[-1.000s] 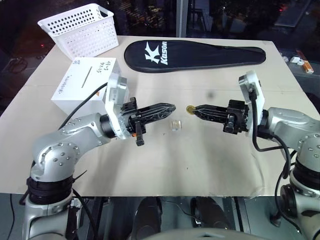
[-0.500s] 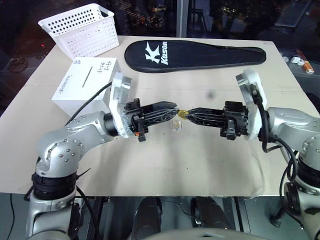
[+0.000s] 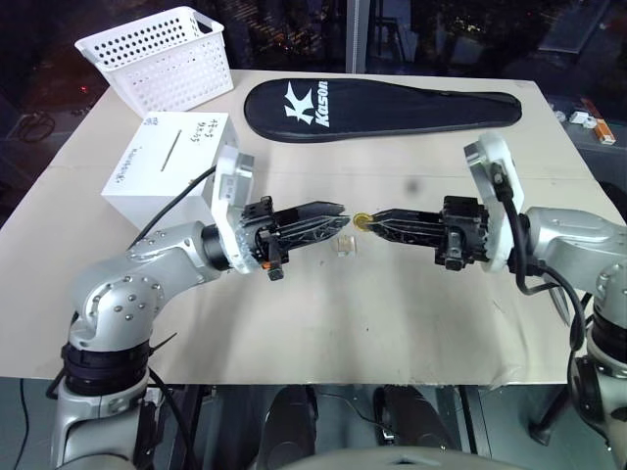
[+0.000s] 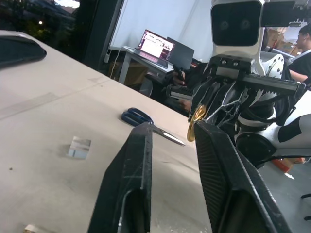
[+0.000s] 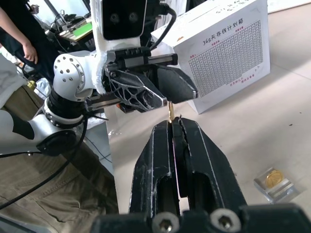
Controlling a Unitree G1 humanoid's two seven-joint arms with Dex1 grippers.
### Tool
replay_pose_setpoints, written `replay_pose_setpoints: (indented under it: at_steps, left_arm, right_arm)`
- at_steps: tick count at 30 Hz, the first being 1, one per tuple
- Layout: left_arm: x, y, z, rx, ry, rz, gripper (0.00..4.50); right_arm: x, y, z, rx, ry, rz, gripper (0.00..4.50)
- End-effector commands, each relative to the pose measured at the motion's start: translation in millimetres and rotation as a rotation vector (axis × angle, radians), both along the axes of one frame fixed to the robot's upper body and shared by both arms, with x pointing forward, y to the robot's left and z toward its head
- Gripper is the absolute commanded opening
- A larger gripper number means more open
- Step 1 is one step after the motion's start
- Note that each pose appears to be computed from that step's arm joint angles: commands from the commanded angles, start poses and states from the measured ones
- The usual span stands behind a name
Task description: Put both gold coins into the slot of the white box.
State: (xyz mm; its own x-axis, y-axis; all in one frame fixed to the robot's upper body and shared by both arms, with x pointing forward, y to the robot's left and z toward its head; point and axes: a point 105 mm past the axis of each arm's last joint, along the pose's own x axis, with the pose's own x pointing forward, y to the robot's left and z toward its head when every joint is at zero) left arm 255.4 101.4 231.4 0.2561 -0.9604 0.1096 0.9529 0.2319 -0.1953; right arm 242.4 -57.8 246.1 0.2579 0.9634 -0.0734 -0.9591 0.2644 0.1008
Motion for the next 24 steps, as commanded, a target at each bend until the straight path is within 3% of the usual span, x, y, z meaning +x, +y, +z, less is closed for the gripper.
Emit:
replay_pose_setpoints:
  at_steps: [1, 19, 20, 22, 24]
  left_arm:
    - [-11, -3, 6, -0.002, -0.023, -0.053, 1.22]
    - [-13, -5, 5, -0.022, -0.019, -0.089, 1.22]
    - [-13, -5, 5, -0.025, -0.018, -0.093, 0.67]
    - [-14, -5, 5, -0.029, -0.017, -0.097, 0.11]
    - [-14, -4, 5, -0.033, -0.018, -0.1, 0.11]
  right_arm:
    - [-4, 3, 10, 0.022, -0.044, 0.026, 0.0]
    - [-12, 16, 12, 0.04, -0.043, 0.096, 0.0]
    - [-12, 17, 11, 0.041, -0.04, 0.099, 0.0]
    - [-13, 17, 10, 0.044, -0.034, 0.104, 0.0]
    - [-13, 18, 10, 0.046, -0.027, 0.108, 0.0]
